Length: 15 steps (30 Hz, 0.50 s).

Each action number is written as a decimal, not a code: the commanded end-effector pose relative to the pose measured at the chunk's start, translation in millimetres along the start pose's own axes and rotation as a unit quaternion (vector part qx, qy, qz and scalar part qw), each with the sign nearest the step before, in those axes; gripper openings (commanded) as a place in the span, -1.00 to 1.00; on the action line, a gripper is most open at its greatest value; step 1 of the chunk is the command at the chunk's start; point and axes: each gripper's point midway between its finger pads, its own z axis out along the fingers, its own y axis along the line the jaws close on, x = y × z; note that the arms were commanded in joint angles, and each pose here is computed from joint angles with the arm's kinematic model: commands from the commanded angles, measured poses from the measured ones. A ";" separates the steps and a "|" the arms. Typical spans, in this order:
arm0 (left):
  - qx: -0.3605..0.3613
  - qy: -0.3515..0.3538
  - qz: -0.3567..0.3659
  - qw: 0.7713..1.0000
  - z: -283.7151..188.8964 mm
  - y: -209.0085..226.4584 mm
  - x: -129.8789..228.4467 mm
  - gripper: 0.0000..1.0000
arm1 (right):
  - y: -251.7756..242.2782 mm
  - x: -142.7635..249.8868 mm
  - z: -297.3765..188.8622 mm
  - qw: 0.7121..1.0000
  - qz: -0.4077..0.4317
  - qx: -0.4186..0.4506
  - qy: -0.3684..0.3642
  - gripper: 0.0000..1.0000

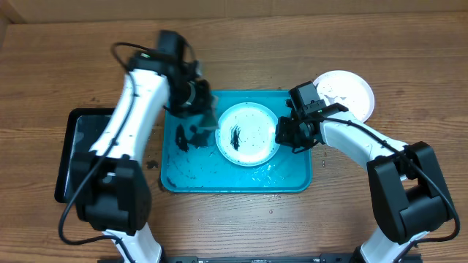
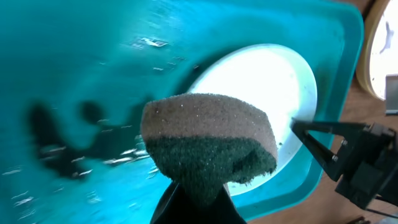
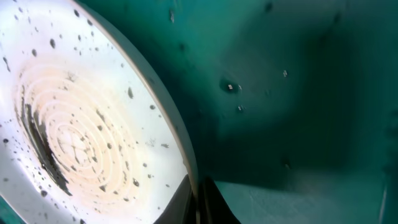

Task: Clean dirty plates on tray and stack at the side
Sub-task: 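Scrub the last white plate with the sponge in the left gripper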

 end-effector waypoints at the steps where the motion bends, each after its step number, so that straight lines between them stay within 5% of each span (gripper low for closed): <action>1: 0.007 0.023 -0.020 1.000 26.4 -19.0 18.3 -0.91 | 7.5 -6.4 -0.4 1.000 0.008 -0.012 -0.006 -0.92; 8: 0.016 0.027 0.006 0.999 72.4 -63.5 33.7 -0.91 | 26.6 11.9 5.5 1.000 -0.021 -0.019 0.013 -0.93; 15: -0.031 0.049 -0.037 0.998 106.1 -51.8 43.4 -0.92 | 22.8 22.4 9.8 0.999 -0.033 0.029 0.009 -0.93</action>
